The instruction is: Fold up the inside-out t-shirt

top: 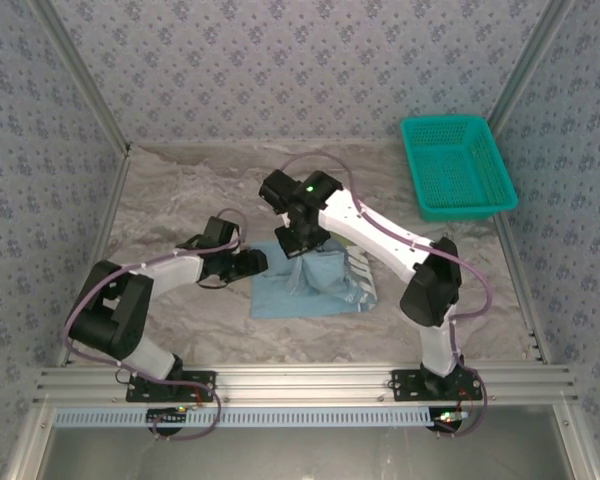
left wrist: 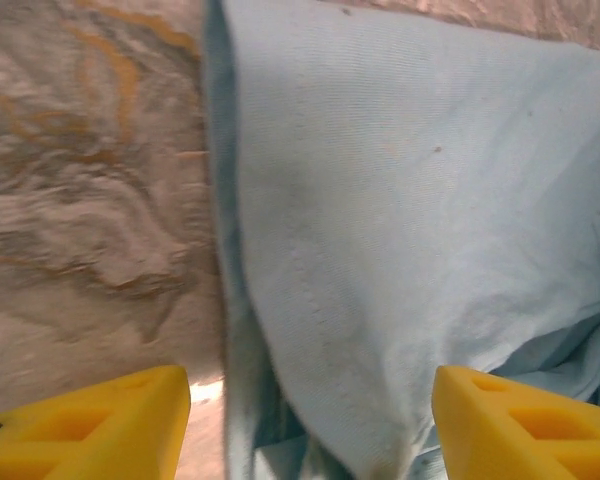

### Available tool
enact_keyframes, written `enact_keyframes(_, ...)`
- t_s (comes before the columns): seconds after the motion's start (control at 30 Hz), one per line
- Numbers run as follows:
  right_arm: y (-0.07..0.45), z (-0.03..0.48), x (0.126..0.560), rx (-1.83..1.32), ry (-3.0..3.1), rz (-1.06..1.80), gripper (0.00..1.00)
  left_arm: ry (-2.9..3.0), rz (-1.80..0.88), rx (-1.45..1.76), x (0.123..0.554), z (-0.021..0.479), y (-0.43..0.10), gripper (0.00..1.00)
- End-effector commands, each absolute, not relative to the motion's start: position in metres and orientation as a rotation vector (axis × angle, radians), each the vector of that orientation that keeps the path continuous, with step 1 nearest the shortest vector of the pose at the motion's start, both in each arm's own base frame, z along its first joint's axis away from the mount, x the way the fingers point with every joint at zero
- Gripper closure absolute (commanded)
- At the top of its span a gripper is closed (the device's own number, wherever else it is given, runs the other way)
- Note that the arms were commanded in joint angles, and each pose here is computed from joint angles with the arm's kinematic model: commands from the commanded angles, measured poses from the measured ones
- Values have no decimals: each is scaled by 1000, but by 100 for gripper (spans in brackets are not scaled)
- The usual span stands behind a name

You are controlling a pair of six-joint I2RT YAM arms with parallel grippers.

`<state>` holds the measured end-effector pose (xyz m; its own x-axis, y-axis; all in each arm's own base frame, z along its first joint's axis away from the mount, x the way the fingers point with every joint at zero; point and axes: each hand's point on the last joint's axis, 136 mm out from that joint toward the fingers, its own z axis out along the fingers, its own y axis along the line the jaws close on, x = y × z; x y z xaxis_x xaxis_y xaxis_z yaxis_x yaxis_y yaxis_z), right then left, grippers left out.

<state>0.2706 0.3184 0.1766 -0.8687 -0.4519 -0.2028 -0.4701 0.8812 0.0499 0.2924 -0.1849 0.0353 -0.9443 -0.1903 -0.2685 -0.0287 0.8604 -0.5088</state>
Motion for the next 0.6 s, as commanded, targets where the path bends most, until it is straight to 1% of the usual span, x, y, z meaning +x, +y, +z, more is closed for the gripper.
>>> enact_keyframes(0.0, 343, 166, 274, -740, 2855, 230, 100, 2707, -676, -211, 288, 41, -168, 33)
enact_keyframes(0.13, 381, 141, 277, -749, 2849, 354, 99, 2674, -597, -301, 287, 45, -141, 32)
enact_keyframes(0.23, 417, 129, 281, -725, 2833, 523, 90, 2650, -571, -387, 285, 46, -118, 32)
enact_keyframes(0.33, 452, 128, 273, -716, 2827, 711, 72, 2621, -537, -451, 283, 49, -101, 31)
enact_keyframes(0.37, 457, 131, 272, -728, 2820, 729, 67, 2610, -536, -463, 282, 51, -97, 31)
enact_keyframes(0.43, 460, 144, 267, -784, 2777, 730, 62, 2587, -527, -484, 282, 57, -91, 31)
enact_keyframes(0.57, 441, 170, 255, -868, 2711, 709, 54, 2538, -537, -489, 287, 70, -86, 28)
